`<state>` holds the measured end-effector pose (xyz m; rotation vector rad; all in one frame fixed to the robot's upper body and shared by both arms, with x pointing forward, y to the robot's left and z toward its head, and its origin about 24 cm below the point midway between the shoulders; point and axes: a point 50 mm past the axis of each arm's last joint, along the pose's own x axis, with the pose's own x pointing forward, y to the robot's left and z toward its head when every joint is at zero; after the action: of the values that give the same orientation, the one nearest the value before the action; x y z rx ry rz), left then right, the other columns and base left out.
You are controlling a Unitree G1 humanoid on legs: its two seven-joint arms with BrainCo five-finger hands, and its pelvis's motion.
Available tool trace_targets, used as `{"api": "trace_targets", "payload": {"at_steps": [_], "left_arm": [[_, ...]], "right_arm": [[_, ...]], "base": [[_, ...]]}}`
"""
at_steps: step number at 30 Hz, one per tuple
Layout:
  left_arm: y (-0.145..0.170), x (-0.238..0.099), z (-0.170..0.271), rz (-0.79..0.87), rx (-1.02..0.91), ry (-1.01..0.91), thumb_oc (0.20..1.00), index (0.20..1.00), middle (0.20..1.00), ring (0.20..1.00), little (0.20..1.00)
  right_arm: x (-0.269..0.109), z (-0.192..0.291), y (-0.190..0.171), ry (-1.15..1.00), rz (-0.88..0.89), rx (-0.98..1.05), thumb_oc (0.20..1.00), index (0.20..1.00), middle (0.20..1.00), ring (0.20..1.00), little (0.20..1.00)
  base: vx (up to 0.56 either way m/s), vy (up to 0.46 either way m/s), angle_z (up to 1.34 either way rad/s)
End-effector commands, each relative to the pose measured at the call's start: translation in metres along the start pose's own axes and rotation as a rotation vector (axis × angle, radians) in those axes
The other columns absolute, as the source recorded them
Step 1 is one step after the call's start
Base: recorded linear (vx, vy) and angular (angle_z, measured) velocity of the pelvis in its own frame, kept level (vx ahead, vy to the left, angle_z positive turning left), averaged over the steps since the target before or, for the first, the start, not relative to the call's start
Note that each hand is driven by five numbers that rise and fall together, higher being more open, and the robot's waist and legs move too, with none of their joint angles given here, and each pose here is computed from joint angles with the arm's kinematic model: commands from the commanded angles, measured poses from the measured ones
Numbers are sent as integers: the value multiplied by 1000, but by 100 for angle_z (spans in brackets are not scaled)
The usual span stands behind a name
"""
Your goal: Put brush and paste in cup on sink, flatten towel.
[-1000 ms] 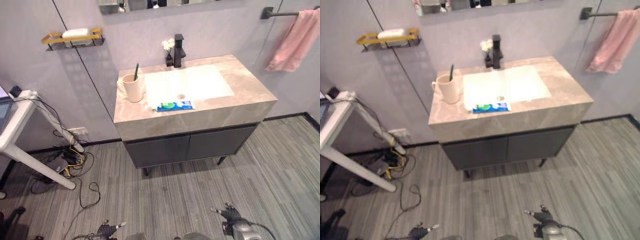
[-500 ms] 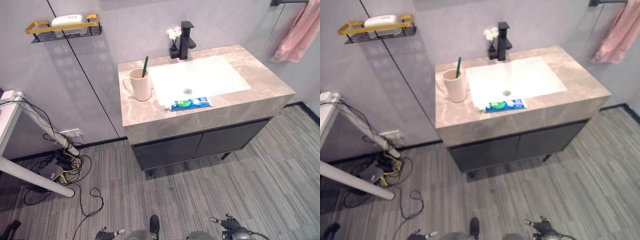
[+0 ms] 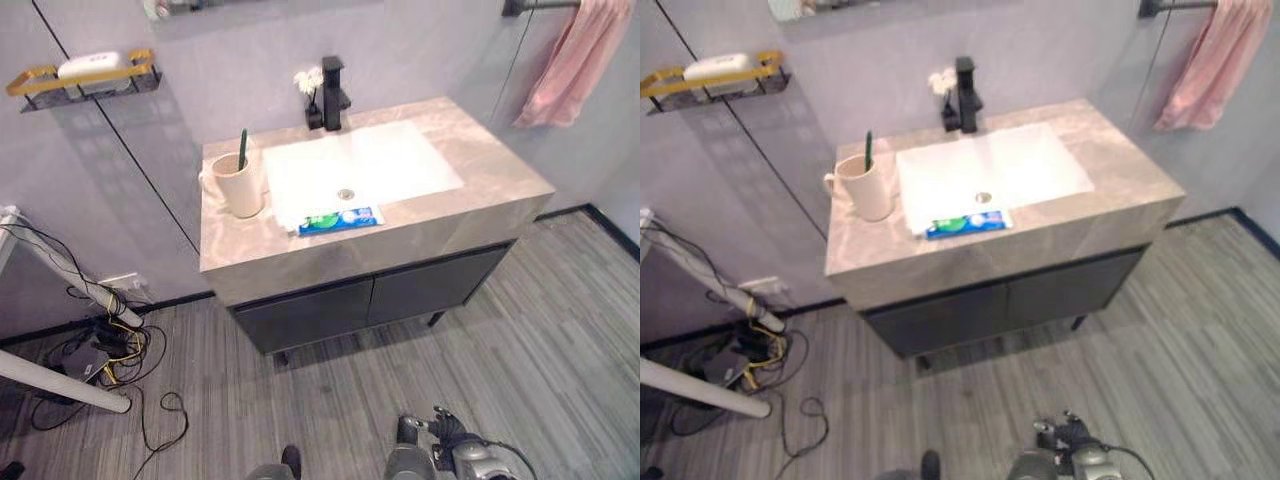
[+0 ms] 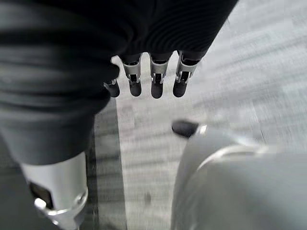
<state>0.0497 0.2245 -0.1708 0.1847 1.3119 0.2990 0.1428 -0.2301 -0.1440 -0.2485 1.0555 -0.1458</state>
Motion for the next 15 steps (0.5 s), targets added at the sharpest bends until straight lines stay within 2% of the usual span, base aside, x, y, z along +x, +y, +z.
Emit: {"api": "trace_targets", "payload": {"at_steps": [1,5,9,12,15], "left_arm": [[-6,2,41,-20,-19,-110,1000,1000,1000,1000,1000],[-11,1,52,-39,3,-149,1000,1000,1000,1000,1000],[-4,2,49,-12,-27,-139,1000,1000,1000,1000,1000],[-1,3,42,5,-40,-111,1000,1000,1000,1000,1000],[1,2,22,20,-46,-50,1000,1000,1000,1000,1000]], "right_arm": [[3,23,-17,-81,-48,-9,1000,1000,1000,1000,1000],[2,8,-30,-25,-101,26,1000,1000,1000,1000,1000],[3,9,-36,-10,-145,19,1000,1000,1000,1000,1000],[3,7,-33,-4,-148,21,1000,1000,1000,1000,1000],[2,2,-27,4,-141,11,1000,1000,1000,1000,1000]], "base": [[157,-317,41],[152,-220,76],[141,-68,45],[151,48,17],[180,179,-42]]}}
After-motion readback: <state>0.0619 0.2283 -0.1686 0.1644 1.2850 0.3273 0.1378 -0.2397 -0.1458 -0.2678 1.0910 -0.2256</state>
